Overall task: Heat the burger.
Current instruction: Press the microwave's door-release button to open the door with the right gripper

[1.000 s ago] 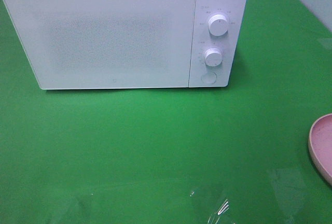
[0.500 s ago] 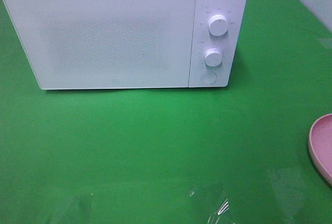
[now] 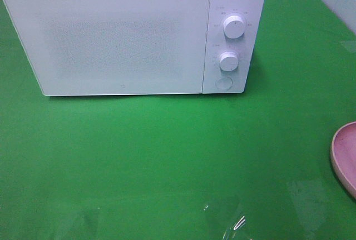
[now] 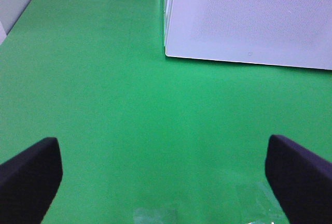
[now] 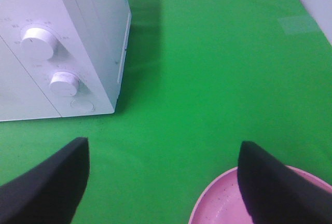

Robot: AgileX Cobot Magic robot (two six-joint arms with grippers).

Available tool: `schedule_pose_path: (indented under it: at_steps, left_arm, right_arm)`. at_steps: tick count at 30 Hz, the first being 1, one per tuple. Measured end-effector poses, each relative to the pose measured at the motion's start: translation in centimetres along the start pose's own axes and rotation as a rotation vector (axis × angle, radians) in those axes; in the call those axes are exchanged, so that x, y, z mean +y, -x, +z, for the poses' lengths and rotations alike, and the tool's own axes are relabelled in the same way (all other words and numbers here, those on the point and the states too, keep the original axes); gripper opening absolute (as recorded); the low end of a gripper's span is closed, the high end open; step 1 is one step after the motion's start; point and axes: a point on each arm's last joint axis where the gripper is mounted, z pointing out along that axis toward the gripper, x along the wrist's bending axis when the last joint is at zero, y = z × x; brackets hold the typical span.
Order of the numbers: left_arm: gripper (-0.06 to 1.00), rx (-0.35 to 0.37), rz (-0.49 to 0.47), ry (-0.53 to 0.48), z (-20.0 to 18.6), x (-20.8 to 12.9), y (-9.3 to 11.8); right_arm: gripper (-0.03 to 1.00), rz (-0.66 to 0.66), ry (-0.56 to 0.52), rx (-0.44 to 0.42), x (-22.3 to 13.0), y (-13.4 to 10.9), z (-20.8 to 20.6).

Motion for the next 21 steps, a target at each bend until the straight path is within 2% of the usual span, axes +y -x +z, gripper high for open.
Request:
schedule_pose_path:
  at_steps: [5, 14, 21]
  left_arm:
    - [0.98, 0.000, 0.000, 0.000, 0.0, 0.0, 0.0]
    - [0.98, 0.000, 0.000, 0.000, 0.0, 0.0, 0.0]
    - [0.98, 0.000, 0.000, 0.001, 0.0, 0.0, 0.0]
  right_arm:
    - [0.76, -0.026, 0.017, 0.004, -0.2, 0.0, 2.3]
    - [0.74, -0.044, 0.203, 0.061, -2.5, -0.1, 4.8]
    - [0.73, -0.098, 0.295, 0.062, -3.3, 0.0, 6.8]
